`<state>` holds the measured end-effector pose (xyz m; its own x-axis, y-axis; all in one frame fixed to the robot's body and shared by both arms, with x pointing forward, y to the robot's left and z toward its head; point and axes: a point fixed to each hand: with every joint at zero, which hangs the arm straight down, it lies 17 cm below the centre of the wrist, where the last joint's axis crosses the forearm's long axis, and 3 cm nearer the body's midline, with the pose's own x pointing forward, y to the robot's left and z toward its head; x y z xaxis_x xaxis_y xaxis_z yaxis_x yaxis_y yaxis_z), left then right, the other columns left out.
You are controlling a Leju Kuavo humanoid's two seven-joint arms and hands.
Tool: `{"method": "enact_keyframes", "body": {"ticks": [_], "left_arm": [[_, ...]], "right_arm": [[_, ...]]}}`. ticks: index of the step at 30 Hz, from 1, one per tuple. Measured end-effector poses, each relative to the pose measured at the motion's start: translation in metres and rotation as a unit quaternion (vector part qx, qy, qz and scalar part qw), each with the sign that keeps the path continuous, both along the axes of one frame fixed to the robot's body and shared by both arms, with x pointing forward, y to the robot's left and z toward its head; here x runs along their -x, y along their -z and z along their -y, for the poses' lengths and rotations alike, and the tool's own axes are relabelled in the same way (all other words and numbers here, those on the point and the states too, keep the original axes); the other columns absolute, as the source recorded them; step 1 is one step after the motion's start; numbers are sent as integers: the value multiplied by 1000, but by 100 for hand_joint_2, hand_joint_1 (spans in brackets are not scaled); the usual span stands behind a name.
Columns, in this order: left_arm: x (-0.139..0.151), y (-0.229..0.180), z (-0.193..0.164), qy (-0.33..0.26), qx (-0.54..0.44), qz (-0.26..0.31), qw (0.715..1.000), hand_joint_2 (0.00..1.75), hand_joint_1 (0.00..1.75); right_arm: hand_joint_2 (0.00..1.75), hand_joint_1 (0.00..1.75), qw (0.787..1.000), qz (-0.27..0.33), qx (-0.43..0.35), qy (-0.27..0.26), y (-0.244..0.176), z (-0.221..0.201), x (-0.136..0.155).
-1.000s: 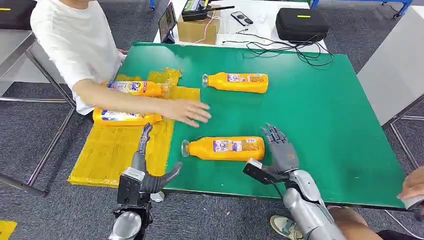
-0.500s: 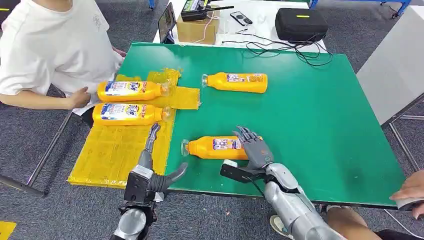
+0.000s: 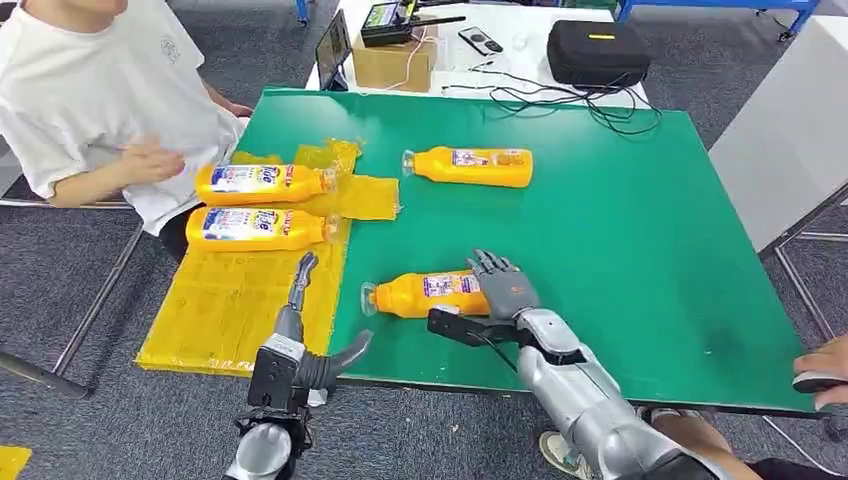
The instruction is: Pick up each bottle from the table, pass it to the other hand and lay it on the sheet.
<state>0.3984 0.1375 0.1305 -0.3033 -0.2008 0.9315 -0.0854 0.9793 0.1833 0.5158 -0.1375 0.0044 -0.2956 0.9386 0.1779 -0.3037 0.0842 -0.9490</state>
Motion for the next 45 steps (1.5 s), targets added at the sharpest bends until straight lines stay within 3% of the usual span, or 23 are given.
{"method": "enact_keyframes", "body": {"ticks": [1,3,13,18,21,28,32,34,38,45], "left_arm": [[0,1,-1,-3,-1,-1,1000,175,0],[0,2,-5,-8,-4,-3,1000,175,0],[-2,3,-9,-13,-17,-1,1000,175,0],[-3,6,-13,-16,-18,-5,1000,175,0],[-3,7,-13,-14,-16,-6,1000,175,0],[-3,9,-15,-16,-14,-8,1000,175,0],[-3,10,-17,-14,5,-11,1000,175,0],[-2,12,-17,-5,46,-22,999,175,0],[0,14,-14,9,112,-36,993,175,0],[12,18,-3,58,227,-54,971,175,0]], "right_arm": [[175,164,1000,-3,8,4,1,2,-1],[175,175,999,-15,33,10,5,5,-3],[175,175,992,-78,102,18,16,16,-6],[175,175,991,-98,90,19,19,22,-6],[175,175,995,-101,25,-2,15,13,-5],[175,175,995,-100,-12,-2,12,16,-6],[175,175,988,-60,-141,-16,-6,1,-2],[175,175,974,-13,-227,-8,-25,-4,2],[175,175,948,31,-317,21,-42,-2,14],[175,175,870,161,-461,69,-116,31,21]]}}
